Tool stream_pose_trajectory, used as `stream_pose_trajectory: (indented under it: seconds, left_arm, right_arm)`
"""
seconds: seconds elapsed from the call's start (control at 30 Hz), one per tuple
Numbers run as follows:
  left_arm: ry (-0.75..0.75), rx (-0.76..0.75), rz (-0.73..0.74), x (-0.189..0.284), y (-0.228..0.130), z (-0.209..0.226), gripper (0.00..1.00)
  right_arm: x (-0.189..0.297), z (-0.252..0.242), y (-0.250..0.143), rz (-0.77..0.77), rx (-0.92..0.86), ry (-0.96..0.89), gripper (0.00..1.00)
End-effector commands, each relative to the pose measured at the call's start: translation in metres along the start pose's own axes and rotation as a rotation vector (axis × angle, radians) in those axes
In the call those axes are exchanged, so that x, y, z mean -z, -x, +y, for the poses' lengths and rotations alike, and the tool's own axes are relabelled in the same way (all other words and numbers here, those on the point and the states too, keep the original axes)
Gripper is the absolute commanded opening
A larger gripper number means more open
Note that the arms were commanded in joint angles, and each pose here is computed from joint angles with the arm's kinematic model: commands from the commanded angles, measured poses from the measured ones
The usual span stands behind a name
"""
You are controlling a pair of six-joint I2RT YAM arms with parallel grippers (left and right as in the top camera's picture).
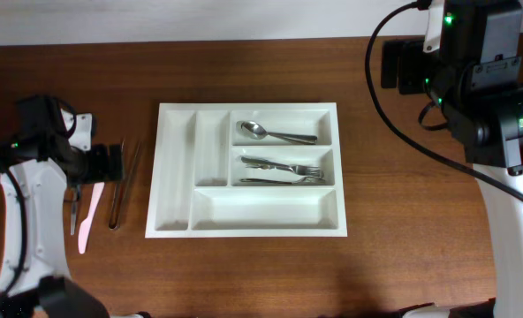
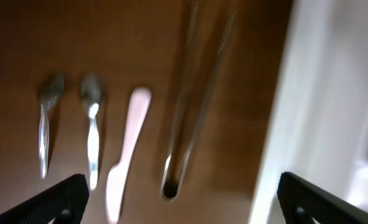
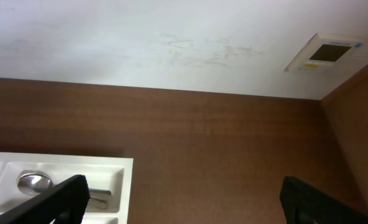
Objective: Pack container
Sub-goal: 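Lower the left gripper onto the metal tongs and grasp them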
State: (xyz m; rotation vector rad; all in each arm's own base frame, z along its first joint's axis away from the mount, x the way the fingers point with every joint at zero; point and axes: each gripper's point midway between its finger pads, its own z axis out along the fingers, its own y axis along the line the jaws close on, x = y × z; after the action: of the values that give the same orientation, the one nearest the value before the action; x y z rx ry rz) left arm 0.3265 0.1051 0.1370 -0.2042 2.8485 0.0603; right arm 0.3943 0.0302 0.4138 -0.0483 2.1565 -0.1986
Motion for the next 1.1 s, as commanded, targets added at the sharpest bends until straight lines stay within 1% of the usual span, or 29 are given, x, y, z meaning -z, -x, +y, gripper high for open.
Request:
stream_pose_trajectory:
  seconds: [0.0, 0.03, 0.2, 0.27, 0.3, 0.37, 0.57, 0.7, 0.83, 0.9, 0.93, 1.07]
  left_arm:
    - [0.036, 0.009, 0.126, -0.028, -0.015, 0.014, 1.0]
    - [0.03, 0.009, 0.157, -0.037, -0.018, 0.014, 0.97]
    - [-0.005, -0.028, 0.297, -0.081, -0.036, 0.011, 0.93]
    - [-0.015, -0.045, 0.336, -0.093, -0.042, 0.008, 0.84]
    - [-0.022, -0.059, 0.358, -0.1, -0.045, 0.005, 0.82]
    - [-0.026, -0.078, 0.376, -0.109, -0.046, -0.001, 0.81]
    - [0.005, -0.136, 0.421, -0.122, -0.052, -0.006, 0.71]
    - [0.033, -0.175, 0.426, -0.127, -0.051, -0.008, 0.55]
    - [0.05, -0.18, 0.436, -0.131, -0.052, -0.005, 0.46]
    - [0.056, -0.182, 0.441, -0.134, -0.053, -0.004, 0.37]
    - [0.059, -0.183, 0.446, -0.136, -0.054, -0.003, 0.35]
    - [0.058, -0.183, 0.449, -0.137, -0.054, -0.003, 0.17]
  right_arm:
    - [0.001, -0.006, 0.002, -0.006, -0.018, -0.019, 0.99]
    - [0.001, -0.006, 0.002, -0.005, -0.018, -0.019, 0.99]
    - [0.001, -0.006, 0.002, -0.006, -0.018, -0.019, 0.99]
    - [0.001, -0.006, 0.002, -0.006, -0.018, -0.019, 0.99]
    - [0.001, -0.006, 0.002, -0.006, -0.019, -0.019, 0.99]
    - [0.001, -0.006, 0.002, -0.006, -0.019, -0.019, 0.99]
    - [0.001, -0.006, 0.002, -0.006, -0.018, -0.019, 0.99]
    - [0.001, -0.006, 0.002, -0.006, -0.018, -0.019, 0.98]
    - [0.001, -0.006, 0.002, -0.005, -0.018, -0.019, 0.99]
    - [0.001, -0.006, 0.002, -0.006, -0.018, -0.019, 0.98]
    - [0.001, -0.006, 0.002, -0.006, -0.018, -0.019, 0.99]
    - [0.001, -0.006, 0.002, -0.006, -0.018, -0.019, 0.99]
